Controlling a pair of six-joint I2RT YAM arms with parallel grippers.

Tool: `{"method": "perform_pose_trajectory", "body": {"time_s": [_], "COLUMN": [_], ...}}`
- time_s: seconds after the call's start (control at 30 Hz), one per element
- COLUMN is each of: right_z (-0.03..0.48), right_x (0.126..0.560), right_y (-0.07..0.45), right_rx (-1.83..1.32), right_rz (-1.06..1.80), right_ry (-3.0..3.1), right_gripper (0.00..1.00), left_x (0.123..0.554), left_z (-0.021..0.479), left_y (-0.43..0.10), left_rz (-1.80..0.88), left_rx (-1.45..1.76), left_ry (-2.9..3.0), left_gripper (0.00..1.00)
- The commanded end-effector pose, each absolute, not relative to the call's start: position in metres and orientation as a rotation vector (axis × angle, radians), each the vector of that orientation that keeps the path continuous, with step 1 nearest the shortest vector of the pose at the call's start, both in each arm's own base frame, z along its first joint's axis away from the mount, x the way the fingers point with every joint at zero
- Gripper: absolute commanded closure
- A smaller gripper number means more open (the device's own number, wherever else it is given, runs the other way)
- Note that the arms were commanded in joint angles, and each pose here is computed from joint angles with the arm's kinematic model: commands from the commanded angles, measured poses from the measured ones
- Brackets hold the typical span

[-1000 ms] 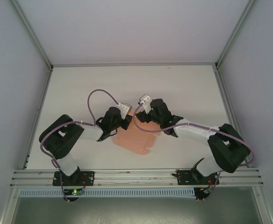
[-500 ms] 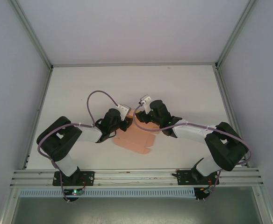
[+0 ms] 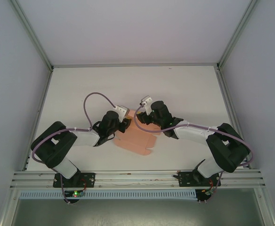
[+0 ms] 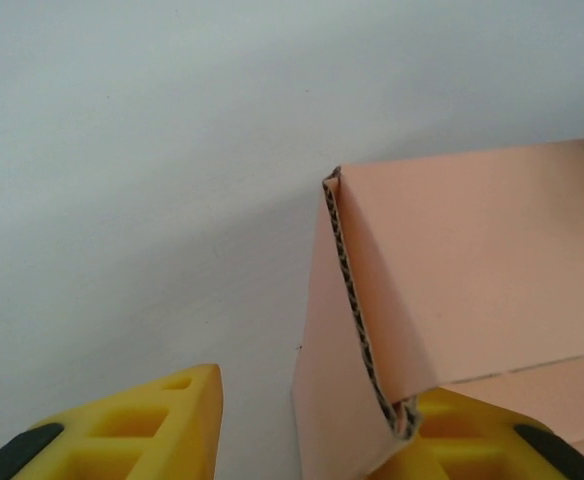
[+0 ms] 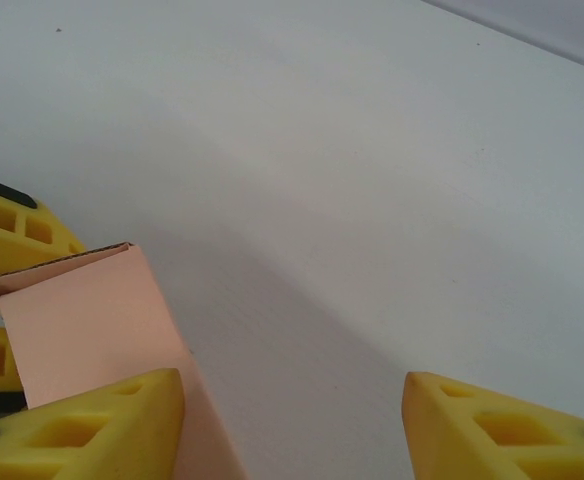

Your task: Assemble paper box

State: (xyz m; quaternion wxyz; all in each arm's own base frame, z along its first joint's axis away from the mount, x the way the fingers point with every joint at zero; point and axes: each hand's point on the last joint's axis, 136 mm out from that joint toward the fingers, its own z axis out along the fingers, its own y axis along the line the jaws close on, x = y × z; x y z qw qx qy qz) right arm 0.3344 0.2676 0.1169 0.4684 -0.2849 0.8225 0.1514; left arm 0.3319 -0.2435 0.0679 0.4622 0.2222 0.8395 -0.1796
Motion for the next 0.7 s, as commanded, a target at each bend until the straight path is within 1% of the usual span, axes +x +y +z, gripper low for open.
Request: {"method": "perform_pose_trajectory", "body": {"time_s": [0.0, 0.03, 0.07, 0.17, 0.2, 0.23, 0.37, 0.53, 0.67], "right_z": [0.065, 0.063, 0.062, 0.058, 0.057, 0.055, 0.051, 0.048, 0.043], "right_x": [0.308, 0.308, 0.307, 0.306, 0.306, 0.306, 0.304, 0.299, 0.295], "right_y": [0.258, 0.259, 0.259, 0.259, 0.258, 0.256, 0.252, 0.248, 0.244], "right_rx": [-0.805, -0.811, -0.815, -0.821, -0.818, -0.809, -0.762, -0.632, -0.552], "right_rz": [0.348, 0.35, 0.35, 0.349, 0.345, 0.338, 0.336, 0.387, 0.394], "right_ry": [2.196, 2.202, 2.207, 2.227, 2.234, 2.242, 2.278, 2.344, 2.387], "right_gripper": [0.42, 0.43, 0.44, 0.46, 0.46, 0.46, 0.46, 0.46, 0.47], "left_x": [0.343, 0.347, 0.351, 0.359, 0.36, 0.362, 0.371, 0.382, 0.377], "left_z": [0.063, 0.061, 0.058, 0.059, 0.06, 0.06, 0.061, 0.051, 0.05], "left_y": [-0.249, -0.251, -0.252, -0.256, -0.258, -0.259, -0.247, -0.206, -0.194], "left_rz": [-0.394, -0.388, -0.384, -0.391, -0.391, -0.389, -0.295, 0.086, 0.13], "left_rx": [0.564, 0.557, 0.55, 0.531, 0.534, 0.529, 0.454, 0.266, 0.148], "left_ry": [2.058, 2.06, 2.064, 2.034, 2.021, 2.014, 1.986, 2.027, 2.018], "left_gripper": [0.66, 0.74, 0.78, 0.84, 0.95, 1.0, 1.0, 1.0, 1.0]}}
